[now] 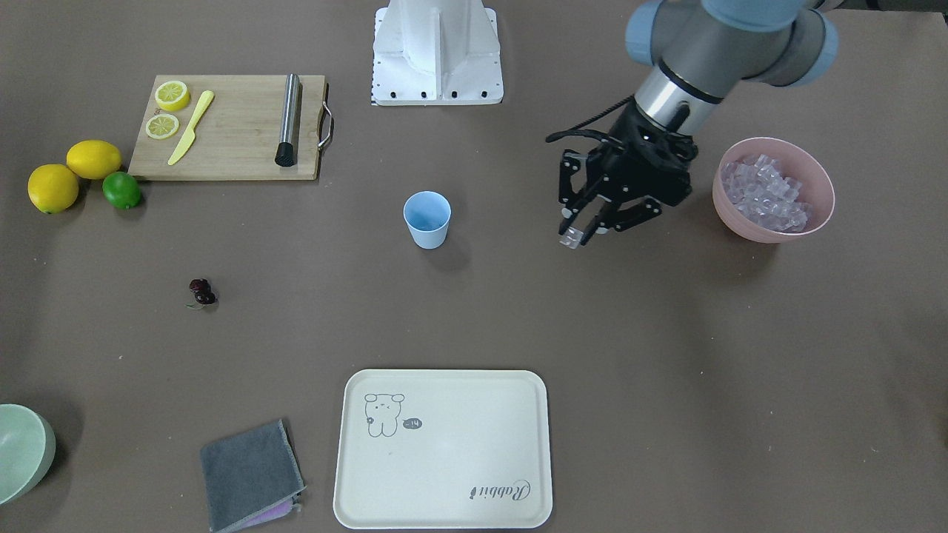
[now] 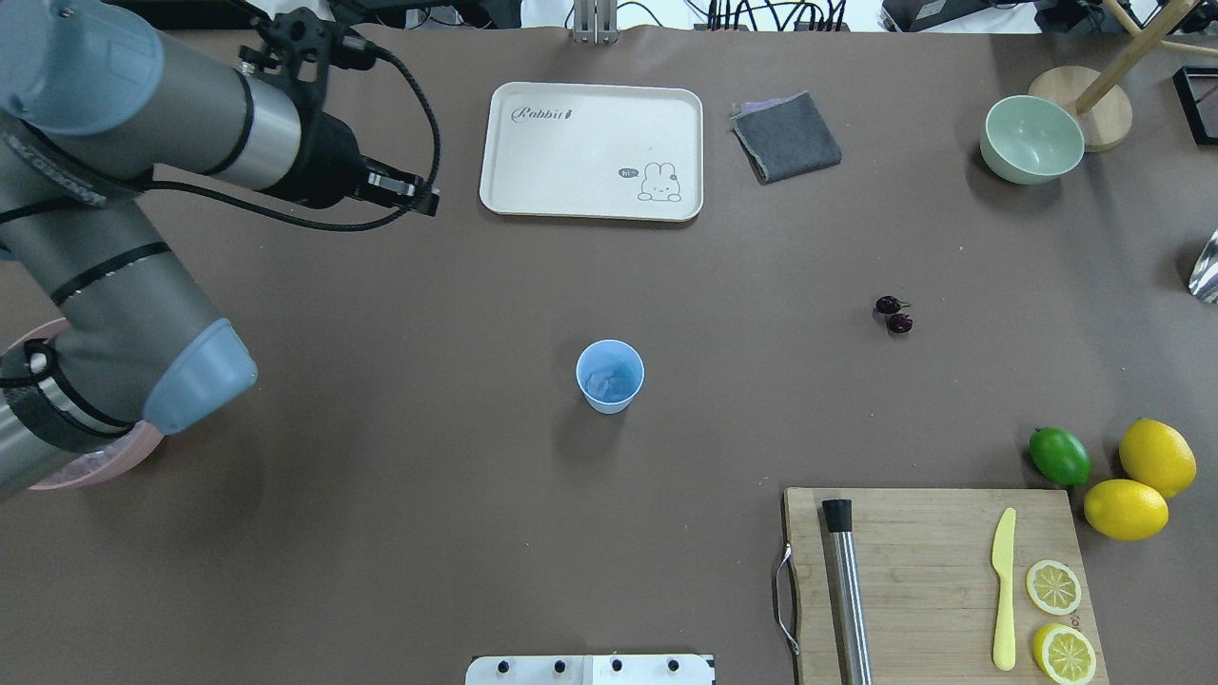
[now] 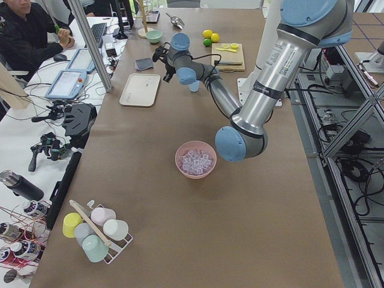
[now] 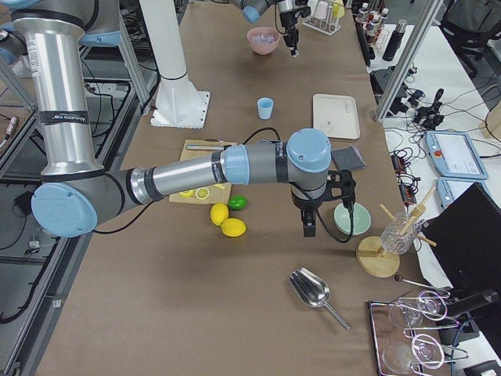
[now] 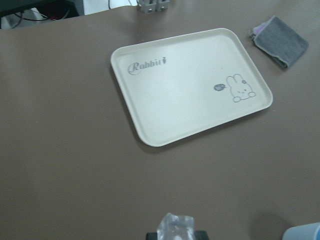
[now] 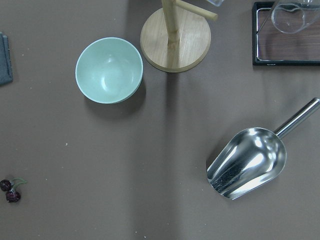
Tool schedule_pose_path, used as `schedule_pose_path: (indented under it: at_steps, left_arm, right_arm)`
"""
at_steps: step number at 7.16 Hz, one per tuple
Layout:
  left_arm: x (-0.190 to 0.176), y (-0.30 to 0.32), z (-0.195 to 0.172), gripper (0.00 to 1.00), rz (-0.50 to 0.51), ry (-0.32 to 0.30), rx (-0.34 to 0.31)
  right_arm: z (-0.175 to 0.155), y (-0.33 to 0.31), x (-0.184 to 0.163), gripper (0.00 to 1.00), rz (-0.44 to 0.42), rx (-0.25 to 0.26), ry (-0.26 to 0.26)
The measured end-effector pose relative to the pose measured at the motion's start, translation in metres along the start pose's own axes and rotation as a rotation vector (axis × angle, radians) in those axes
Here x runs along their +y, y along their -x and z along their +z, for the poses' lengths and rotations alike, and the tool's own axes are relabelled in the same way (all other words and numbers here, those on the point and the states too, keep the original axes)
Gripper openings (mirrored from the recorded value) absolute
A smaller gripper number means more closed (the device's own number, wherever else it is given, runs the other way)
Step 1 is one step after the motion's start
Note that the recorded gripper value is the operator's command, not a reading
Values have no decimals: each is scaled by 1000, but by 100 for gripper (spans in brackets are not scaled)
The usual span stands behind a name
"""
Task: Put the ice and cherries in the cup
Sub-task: 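Carry the ice cube with the left gripper over the cup, then open the left gripper to drop the ice cube into the cup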
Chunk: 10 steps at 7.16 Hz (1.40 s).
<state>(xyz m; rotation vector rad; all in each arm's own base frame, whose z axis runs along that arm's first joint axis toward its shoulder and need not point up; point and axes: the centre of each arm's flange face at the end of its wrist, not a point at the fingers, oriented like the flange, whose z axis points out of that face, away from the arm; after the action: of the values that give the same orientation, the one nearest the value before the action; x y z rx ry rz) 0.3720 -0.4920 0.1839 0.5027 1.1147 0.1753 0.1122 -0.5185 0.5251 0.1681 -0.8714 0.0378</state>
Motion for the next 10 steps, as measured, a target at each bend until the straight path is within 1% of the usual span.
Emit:
schedule_pose_path:
  at_steps: [1, 2, 4, 6, 8, 9, 10]
  left_arm:
    - [15, -41, 18, 0, -29, -12, 11]
    - [39, -76, 38, 0, -51, -26, 10]
    - [85, -127, 72, 0, -90, -54, -7]
    - [99, -155, 105, 0, -113, -66, -40]
    - [100, -163, 123, 0, -119, -67, -61]
    - [101, -162, 127, 42, -117, -64, -68]
    - [102, -162, 128, 75, -117, -62, -71]
  right_arm:
    - [4, 5, -2, 100, -12, 0, 7]
    - [8, 11, -4, 100, -25, -1, 12]
    - [12, 18, -6, 100, -42, -3, 16]
    - [12, 20, -7, 100, -47, -4, 16]
    - [13, 20, -5, 100, -47, -4, 17]
    - [13, 20, -5, 100, -46, -5, 17]
    - [12, 20, -5, 100, -47, -4, 16]
